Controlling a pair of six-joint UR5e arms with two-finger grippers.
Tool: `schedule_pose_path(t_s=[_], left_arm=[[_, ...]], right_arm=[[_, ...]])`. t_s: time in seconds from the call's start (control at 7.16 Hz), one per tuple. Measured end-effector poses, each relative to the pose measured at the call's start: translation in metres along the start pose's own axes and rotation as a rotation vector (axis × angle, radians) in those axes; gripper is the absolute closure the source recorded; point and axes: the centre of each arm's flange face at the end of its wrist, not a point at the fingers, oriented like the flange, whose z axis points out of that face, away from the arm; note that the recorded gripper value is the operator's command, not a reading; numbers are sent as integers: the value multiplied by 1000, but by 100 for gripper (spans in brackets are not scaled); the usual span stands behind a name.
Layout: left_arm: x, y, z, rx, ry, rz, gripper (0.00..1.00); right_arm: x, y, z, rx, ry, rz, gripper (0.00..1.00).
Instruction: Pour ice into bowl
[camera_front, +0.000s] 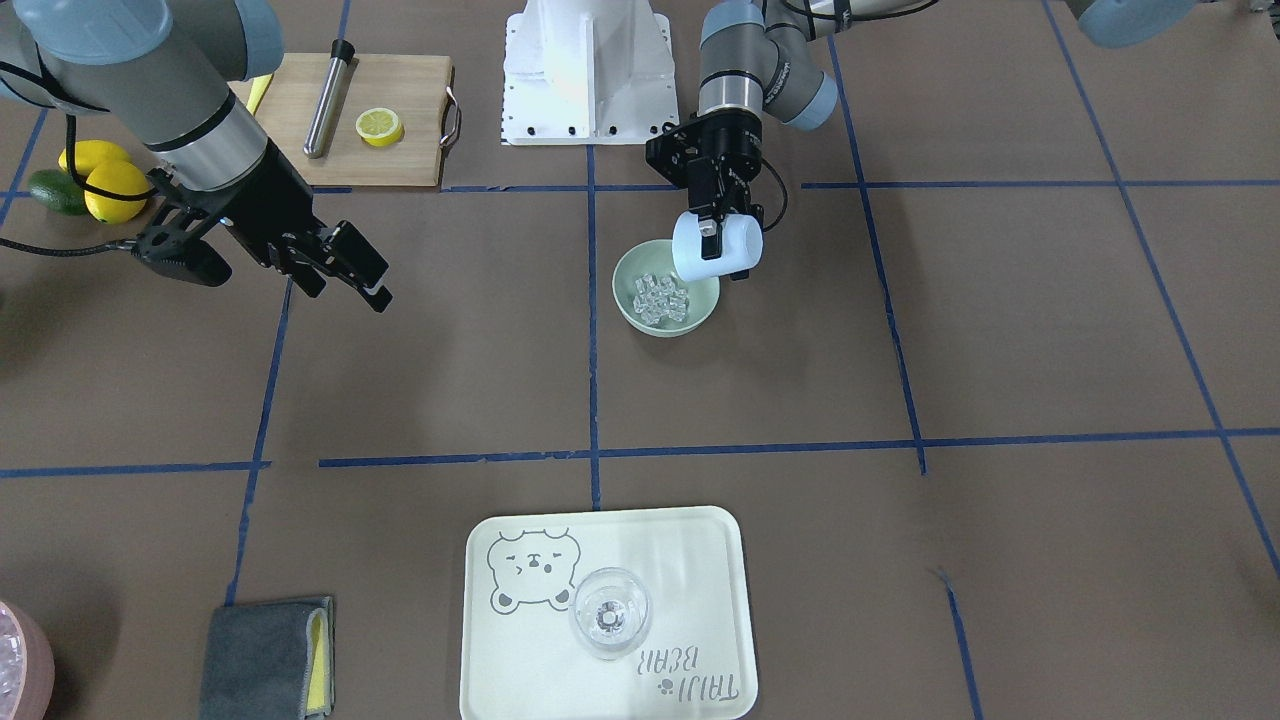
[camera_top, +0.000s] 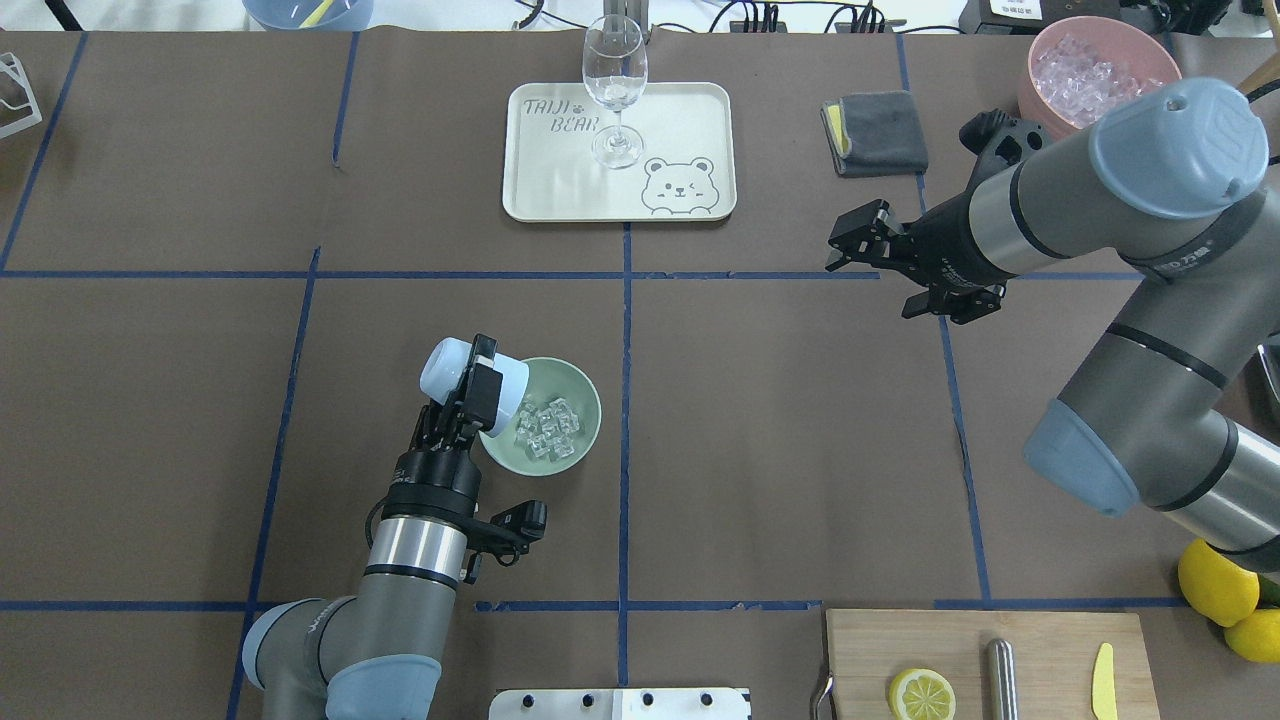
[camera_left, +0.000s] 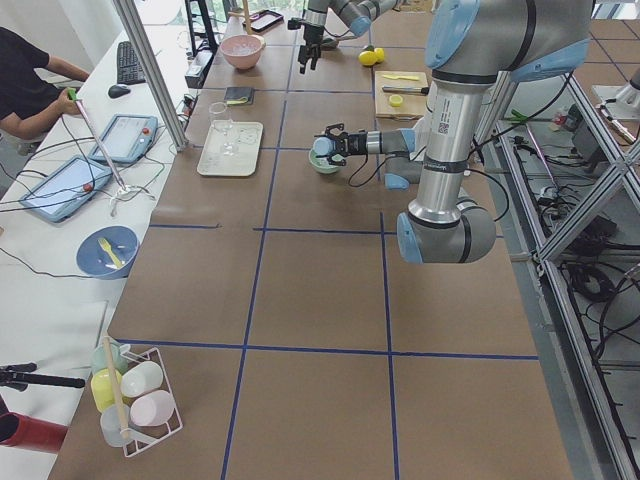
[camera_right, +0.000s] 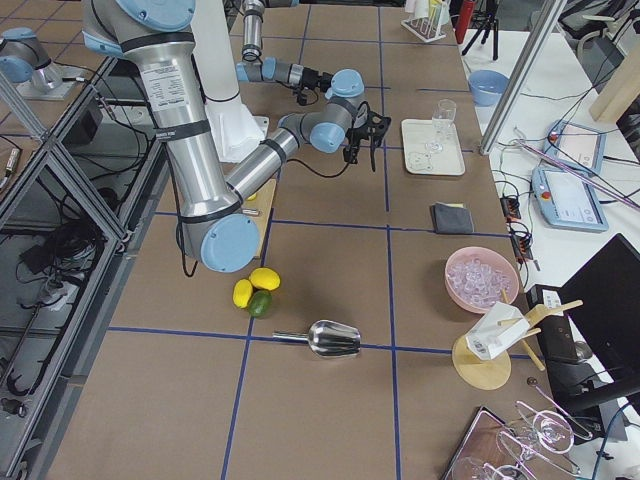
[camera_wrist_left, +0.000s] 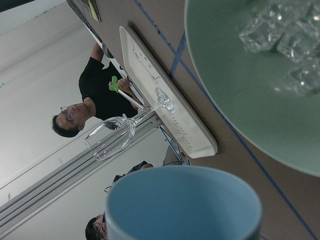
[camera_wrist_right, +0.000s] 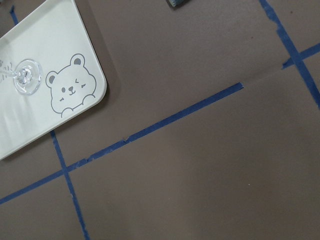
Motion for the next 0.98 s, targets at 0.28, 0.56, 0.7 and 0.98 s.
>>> schedule_pose_path(t_s=[0.28, 0.56, 0.7, 0.98], left_arm=[[-5, 14, -2, -1, -28, -129, 100], [5, 44, -6, -25, -80, -458, 100], [12, 58, -8, -22, -104, -688, 100], [26, 76, -11, 0, -127, -1070, 100]], right_arm=[[-2, 1, 1, 0, -2, 1, 0], [-3, 2, 2, 0, -3, -7, 0], [-5, 2, 1, -1, -5, -9, 0], [-7, 3, 0, -3, -11, -15, 0]])
